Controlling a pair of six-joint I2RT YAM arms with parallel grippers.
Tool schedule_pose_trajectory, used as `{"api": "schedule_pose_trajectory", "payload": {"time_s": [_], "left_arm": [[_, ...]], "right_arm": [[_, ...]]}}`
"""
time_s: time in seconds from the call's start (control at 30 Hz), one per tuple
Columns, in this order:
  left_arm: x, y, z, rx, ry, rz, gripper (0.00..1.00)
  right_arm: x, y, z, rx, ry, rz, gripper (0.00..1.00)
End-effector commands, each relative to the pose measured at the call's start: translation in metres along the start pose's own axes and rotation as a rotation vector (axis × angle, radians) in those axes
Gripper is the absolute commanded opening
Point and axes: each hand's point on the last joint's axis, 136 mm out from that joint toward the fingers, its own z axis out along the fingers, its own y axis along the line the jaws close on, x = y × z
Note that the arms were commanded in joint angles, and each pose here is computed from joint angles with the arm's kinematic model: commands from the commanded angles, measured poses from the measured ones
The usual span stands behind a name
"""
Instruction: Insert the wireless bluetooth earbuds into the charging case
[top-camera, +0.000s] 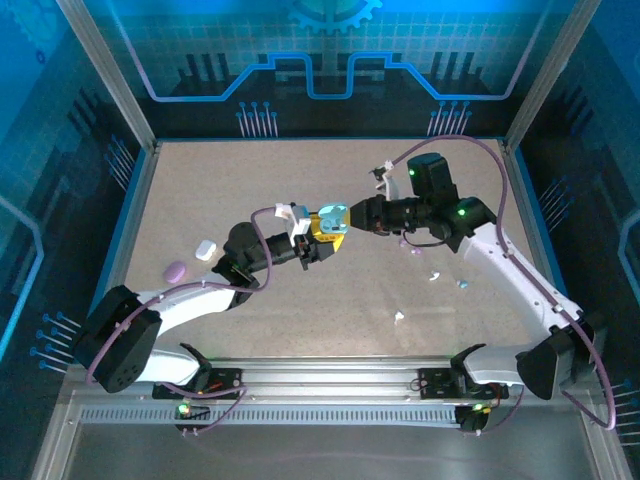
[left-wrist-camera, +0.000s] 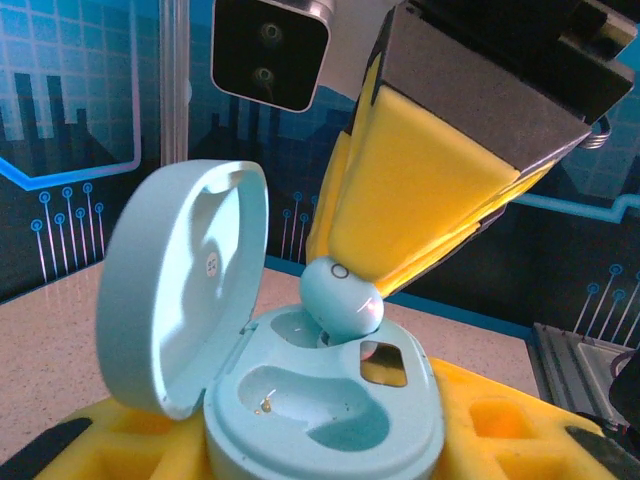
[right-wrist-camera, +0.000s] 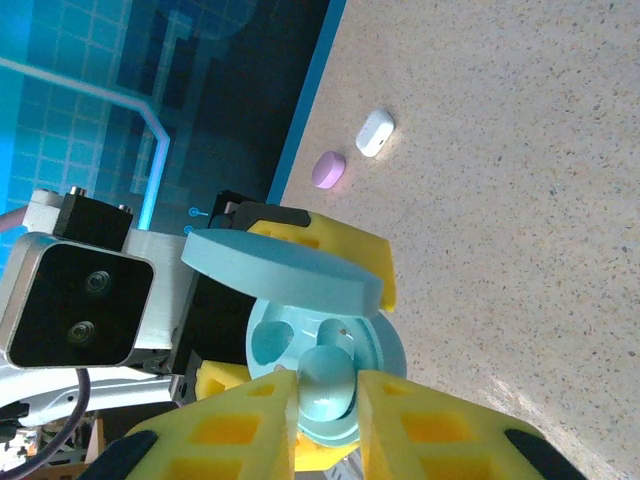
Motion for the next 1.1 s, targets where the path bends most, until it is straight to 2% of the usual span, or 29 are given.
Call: {"api": "schedule_pose_trajectory", "payload": {"time_s": [0.0,0.33,0.47,0.6,0.7,0.83,0.93,1.07], "left_arm": [[-0.007,-0.008,0.0,0.03,-0.019,0.03,0.36],[-0.007,-0.008,0.0,0.03,-0.017,0.035,0.36],[-0.006,-0.006,-0.001,0.014,-0.012,0.037,0.36],[-0.006,-0.005,-0.004,0.0,-0.012,0.044,0.35],[-0.006,-0.006,-0.005,-0.004,-0.011,0.046,0.35],[-0.008,-0.007,-0.008,-0.005,-0.017,0.043,0.35],[-0.009,-0.009,-0.01,-0.005,-0.02,0.04,0.36],[-0.009,-0.011,-0.013,-0.004,-0.021,0.035,0.36]], "right_arm": [[-0.004,0.02,0.0,-0.046,0.006,-0.039,0.24],[-0.005,0.017,0.0,-0.022,0.006,-0.051,0.29],[-0.007,0.027,-0.015,-0.022,-0.041,-0.105,0.34],[-0.013,0.016,-0.045,0.071,-0.157,-0.133,0.38],[-0.016,-0.023,-0.078,0.256,-0.276,-0.077,0.41],[0.004,-0.115,-0.133,0.588,-0.431,0.157,0.43],[0.026,-0.164,-0.157,0.677,-0.501,0.318,0.43],[0.062,-0.224,-0.168,0.757,-0.533,0.516,0.44]]}}
